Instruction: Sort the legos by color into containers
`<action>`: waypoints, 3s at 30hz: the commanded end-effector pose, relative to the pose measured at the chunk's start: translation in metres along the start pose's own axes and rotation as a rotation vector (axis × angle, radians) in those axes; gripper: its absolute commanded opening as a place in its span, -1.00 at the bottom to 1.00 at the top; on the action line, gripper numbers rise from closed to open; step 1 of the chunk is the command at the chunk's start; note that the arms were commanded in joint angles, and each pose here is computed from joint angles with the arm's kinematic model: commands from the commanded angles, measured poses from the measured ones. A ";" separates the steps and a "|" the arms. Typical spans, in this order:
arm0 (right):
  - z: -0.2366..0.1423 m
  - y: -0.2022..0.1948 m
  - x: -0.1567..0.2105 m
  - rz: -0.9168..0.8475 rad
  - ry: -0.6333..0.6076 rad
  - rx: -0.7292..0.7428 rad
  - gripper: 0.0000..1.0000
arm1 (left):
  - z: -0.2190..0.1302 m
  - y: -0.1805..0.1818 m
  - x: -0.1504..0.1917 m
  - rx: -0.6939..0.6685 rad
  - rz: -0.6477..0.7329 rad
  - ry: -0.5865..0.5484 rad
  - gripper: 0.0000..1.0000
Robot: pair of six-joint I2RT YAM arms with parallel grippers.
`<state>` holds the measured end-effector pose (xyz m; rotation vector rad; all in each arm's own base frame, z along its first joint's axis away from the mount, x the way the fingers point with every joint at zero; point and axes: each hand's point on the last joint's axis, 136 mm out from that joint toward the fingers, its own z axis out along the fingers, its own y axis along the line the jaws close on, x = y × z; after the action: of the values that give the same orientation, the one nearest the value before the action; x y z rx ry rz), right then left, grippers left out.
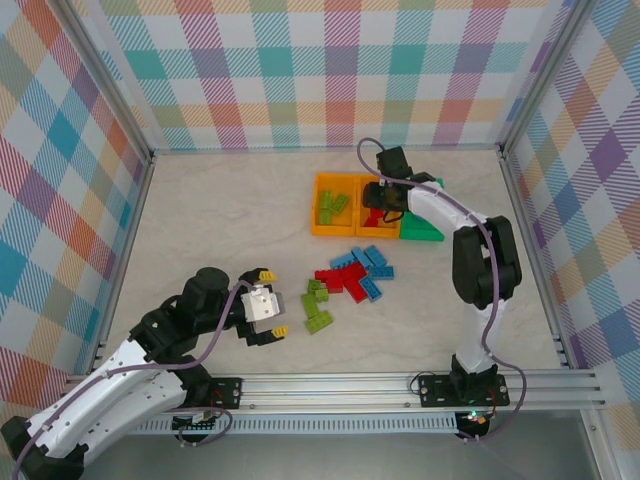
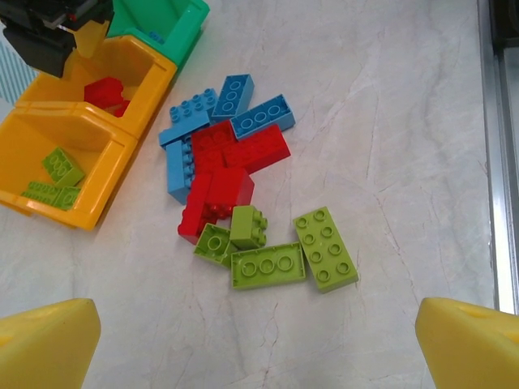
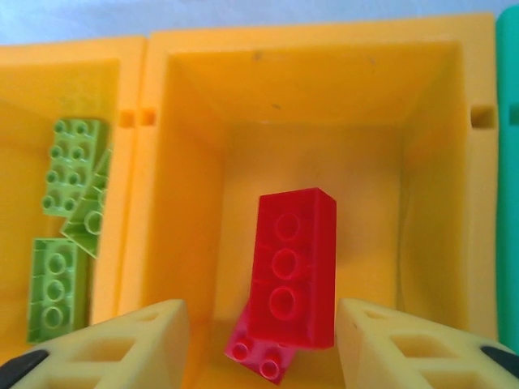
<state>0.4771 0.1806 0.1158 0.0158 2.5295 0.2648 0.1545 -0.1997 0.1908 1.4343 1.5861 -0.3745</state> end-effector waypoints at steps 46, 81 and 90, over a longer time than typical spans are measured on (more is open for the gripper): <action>-0.050 0.005 0.243 -0.204 0.425 -0.114 -0.14 | 0.042 0.033 -0.038 0.030 -0.437 0.168 1.00; -0.028 -0.104 -0.014 0.172 -0.005 0.031 0.10 | 0.055 0.052 -0.020 -0.164 -0.838 0.215 1.00; -0.109 -0.071 -0.006 0.152 -0.056 -0.125 0.33 | 0.096 0.056 -0.014 -0.149 -0.947 0.305 1.00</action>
<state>0.4536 0.0745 0.1546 0.2370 2.4951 0.3441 0.2350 -0.2520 0.1626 0.6081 2.4259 -0.5487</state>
